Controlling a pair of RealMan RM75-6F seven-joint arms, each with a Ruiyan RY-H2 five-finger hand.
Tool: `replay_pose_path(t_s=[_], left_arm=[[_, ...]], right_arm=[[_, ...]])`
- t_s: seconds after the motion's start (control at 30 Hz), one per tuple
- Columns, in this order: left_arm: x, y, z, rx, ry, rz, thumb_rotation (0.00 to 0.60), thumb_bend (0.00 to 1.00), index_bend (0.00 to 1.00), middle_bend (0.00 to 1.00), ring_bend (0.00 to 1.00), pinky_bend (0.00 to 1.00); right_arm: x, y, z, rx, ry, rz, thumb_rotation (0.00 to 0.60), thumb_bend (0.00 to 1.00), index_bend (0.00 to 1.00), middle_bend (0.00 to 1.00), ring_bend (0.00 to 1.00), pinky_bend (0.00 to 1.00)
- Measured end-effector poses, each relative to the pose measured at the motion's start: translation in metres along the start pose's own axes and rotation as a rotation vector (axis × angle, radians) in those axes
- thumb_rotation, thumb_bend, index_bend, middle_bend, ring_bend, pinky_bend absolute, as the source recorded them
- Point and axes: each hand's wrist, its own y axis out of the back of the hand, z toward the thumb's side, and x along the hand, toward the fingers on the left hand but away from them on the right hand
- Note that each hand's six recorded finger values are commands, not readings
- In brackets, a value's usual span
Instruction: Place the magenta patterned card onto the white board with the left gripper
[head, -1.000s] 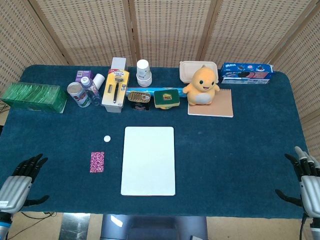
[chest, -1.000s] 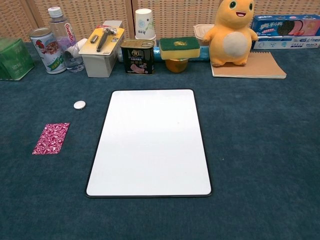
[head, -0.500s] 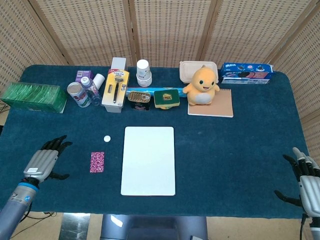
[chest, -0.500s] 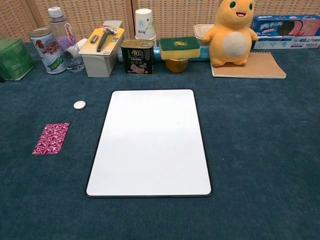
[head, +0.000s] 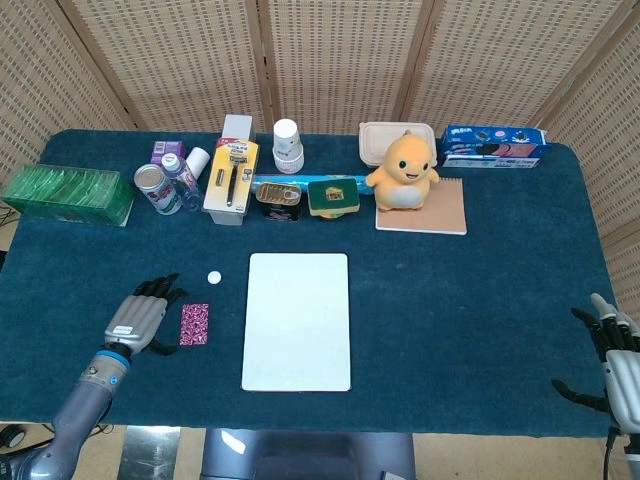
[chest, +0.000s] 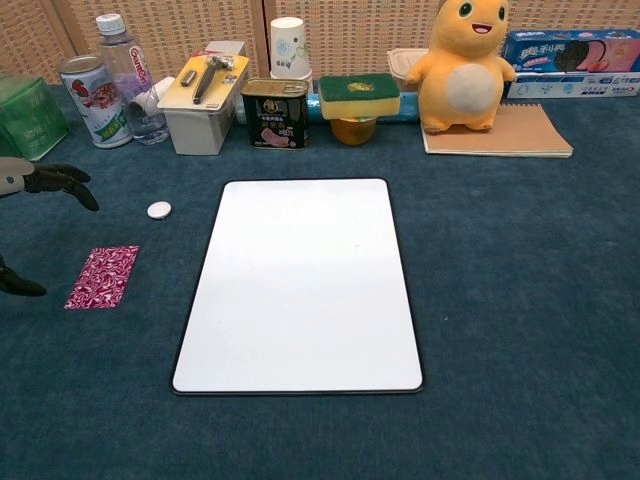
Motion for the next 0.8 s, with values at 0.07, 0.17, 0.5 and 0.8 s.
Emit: replay_pose_path(t_s=[0.07,0.17,0.5,0.8], left_arm=[[0.003,-0.003,0.001,-0.002,0.005,-0.012,0.600,0.06,0.18,0.00,0.00,0.06],[0.008,-0.007,0.003,0.000,0.006,-0.025,0.600,0.06,0.18,0.00,0.00,0.06],[0.020,-0.012,0.008,0.024,0.021,-0.059,0.600,0.06,0.18,0.00,0.00,0.06],[0.032,-0.017,0.012,0.036,0.052,-0.071,0.600,0.06,0.18,0.00,0.00,0.06]], right_arm=[[0.000,0.001,0.000,-0.004,-0.001,-0.001,0.600,0.05,0.12,0.00,0.00,0.00],[0.000,0.002,-0.001,-0.007,-0.005,-0.003,0.600,0.05,0.12,0.00,0.00,0.00],[-0.001,0.002,-0.001,-0.008,-0.008,0.000,0.600,0.05,0.12,0.00,0.00,0.00],[-0.002,0.002,-0.002,-0.010,-0.009,0.001,0.600,0.05,0.12,0.00,0.00,0.00]])
